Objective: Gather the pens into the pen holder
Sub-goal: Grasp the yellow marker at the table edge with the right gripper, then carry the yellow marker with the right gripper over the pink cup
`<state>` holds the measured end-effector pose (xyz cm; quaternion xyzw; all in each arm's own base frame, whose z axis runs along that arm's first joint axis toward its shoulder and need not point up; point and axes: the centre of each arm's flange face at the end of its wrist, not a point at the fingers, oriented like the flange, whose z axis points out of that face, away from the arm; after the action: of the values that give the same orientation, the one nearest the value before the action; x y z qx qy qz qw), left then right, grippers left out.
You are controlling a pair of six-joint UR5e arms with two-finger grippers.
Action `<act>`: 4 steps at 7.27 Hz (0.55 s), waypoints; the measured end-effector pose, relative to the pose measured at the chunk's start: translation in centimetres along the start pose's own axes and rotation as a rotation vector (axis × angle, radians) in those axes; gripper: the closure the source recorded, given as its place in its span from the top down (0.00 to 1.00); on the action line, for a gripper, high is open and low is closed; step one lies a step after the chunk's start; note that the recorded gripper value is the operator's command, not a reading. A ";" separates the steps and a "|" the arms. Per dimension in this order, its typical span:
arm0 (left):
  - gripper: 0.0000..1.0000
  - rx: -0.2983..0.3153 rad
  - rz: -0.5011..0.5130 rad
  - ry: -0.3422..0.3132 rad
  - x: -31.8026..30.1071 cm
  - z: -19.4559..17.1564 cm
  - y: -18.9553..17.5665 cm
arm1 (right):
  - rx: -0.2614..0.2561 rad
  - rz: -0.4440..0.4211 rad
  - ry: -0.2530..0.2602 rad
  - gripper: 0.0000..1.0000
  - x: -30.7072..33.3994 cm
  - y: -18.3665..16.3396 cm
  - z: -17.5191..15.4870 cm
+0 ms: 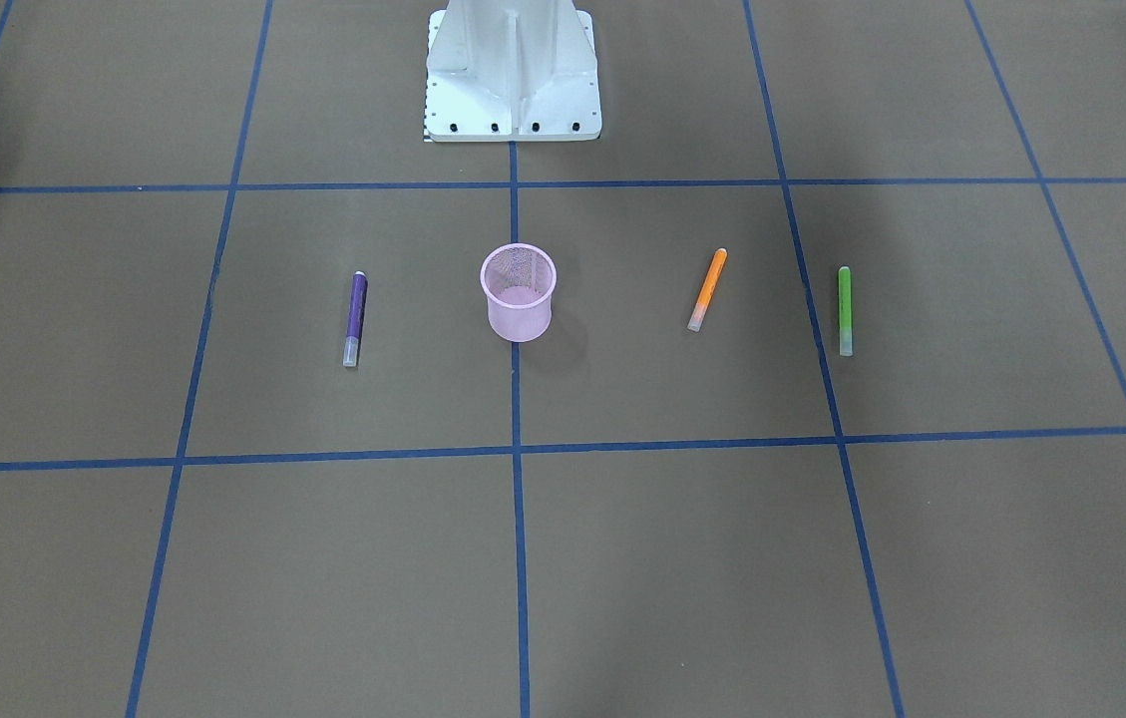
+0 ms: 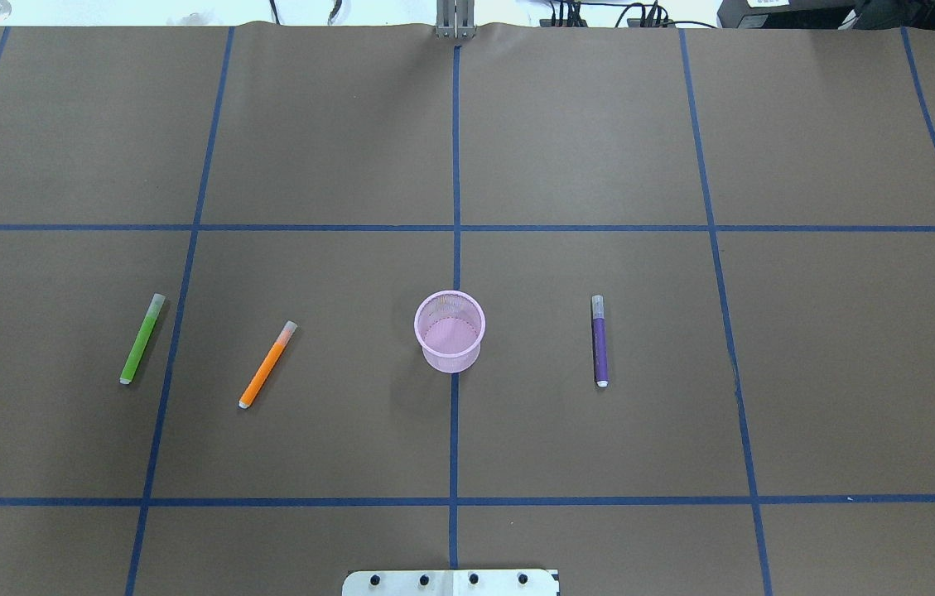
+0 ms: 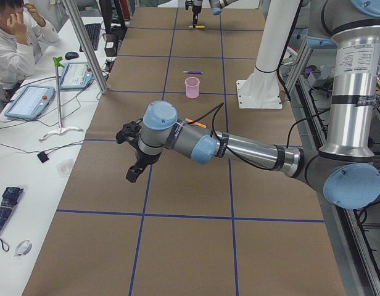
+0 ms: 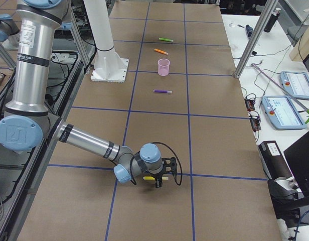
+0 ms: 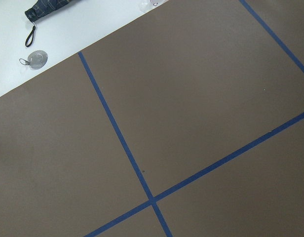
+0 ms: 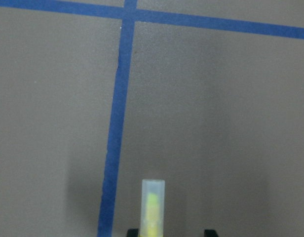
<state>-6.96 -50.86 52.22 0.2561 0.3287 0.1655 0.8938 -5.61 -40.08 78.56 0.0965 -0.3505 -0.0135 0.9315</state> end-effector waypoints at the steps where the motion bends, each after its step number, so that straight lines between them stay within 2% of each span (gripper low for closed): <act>1: 1.00 -0.001 -0.001 0.000 0.0 0.1 0.1 | -0.003 -0.009 -0.002 0.44 -0.3 0.0 0.2; 2: 1.00 -0.003 -0.002 0.000 -0.1 0.1 0.1 | -0.006 -0.016 -0.003 0.40 -0.5 -0.1 0.3; 3: 1.00 -0.004 -0.003 0.001 -0.1 0.2 0.2 | -0.007 -0.023 -0.005 0.17 -0.7 -0.1 0.4; 4: 1.00 -0.004 -0.004 0.001 -0.1 0.2 0.2 | -0.008 -0.027 -0.005 0.00 -0.9 -0.1 0.5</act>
<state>-6.96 -50.80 52.53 0.2534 0.3292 0.1645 0.8946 -6.55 -40.21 78.31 0.0973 -0.3516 -0.0279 0.9307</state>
